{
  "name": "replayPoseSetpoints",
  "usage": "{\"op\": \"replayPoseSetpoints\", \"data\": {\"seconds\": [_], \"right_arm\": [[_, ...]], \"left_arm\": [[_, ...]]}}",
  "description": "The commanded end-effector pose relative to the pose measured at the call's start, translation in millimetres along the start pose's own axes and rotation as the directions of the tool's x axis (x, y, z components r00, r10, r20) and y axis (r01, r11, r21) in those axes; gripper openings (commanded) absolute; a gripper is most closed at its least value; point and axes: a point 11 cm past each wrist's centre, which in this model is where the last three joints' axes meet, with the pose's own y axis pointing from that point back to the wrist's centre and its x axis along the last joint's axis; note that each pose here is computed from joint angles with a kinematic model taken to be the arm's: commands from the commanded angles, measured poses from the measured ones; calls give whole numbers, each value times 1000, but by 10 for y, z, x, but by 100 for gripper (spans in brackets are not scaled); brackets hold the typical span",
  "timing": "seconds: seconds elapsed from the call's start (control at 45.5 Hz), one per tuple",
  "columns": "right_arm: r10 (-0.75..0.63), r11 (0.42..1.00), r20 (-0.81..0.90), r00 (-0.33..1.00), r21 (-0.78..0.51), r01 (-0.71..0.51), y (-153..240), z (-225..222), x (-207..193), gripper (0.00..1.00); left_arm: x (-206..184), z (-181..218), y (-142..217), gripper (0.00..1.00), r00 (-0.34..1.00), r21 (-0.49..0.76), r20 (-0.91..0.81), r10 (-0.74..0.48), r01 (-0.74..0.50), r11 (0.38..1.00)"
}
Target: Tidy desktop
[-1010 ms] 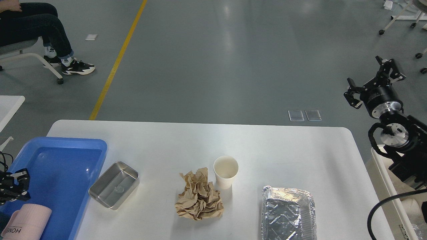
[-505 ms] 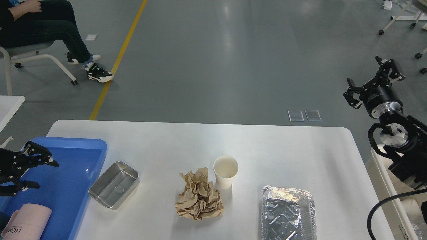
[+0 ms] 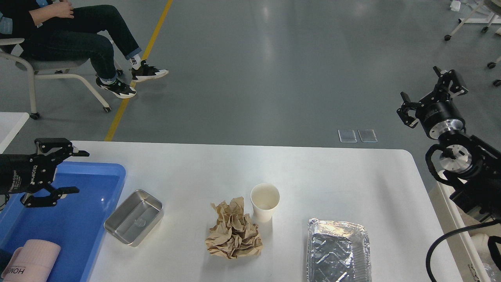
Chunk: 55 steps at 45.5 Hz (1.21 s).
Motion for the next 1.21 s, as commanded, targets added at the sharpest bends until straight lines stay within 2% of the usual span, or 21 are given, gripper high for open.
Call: {"op": "replayPoseSetpoints", "data": {"seconds": [0.0, 0.285, 0.351, 0.395, 0.483, 0.571, 0.681, 0.834, 0.944, 1.186], "right_arm": [[-1, 1000, 1, 1000, -1, 1, 1, 4, -2, 100], [-2, 1000, 2, 1000, -2, 2, 0, 11, -7, 100], [-2, 1000, 2, 1000, -2, 2, 0, 11, -7, 100], [-1, 1000, 3, 1000, -4, 1, 4, 23, -6, 100], [-3, 1000, 2, 1000, -5, 3, 3, 27, -10, 100], [-3, 1000, 3, 1000, -6, 3, 3, 35, -15, 100], [-6, 1000, 5, 1000, -5, 6, -6, 38, -31, 100], [-12, 1000, 8, 1000, -6, 12, -23, 49, -73, 100], [-19, 1000, 17, 1000, -14, 19, -33, 115, -125, 100], [-21, 999, 20, 1000, -28, 22, -28, 195, -150, 100]], "left_arm": [[-82, 79, -157, 97, 998, -101, -46, -49, 44, 994], [-79, 178, -149, 98, 993, -216, -97, -62, 40, 976], [-84, 282, -157, 98, 991, -303, -114, -72, 34, 952], [-90, 422, -180, 98, 987, -408, -135, -82, 20, 913], [-98, 511, -242, 98, 980, -462, -177, -87, -5, 887], [-73, 513, -261, 98, 975, -449, -210, -69, -33, 893], [-50, 439, -349, 98, 968, -374, -249, -25, -73, 925], [35, 632, -478, 98, 938, -189, -316, 142, -209, 959], [-9, 932, -548, 98, 925, -197, -340, 171, -247, 949], [-248, 1358, -775, 98, 927, -271, -358, 114, -220, 937]]}}
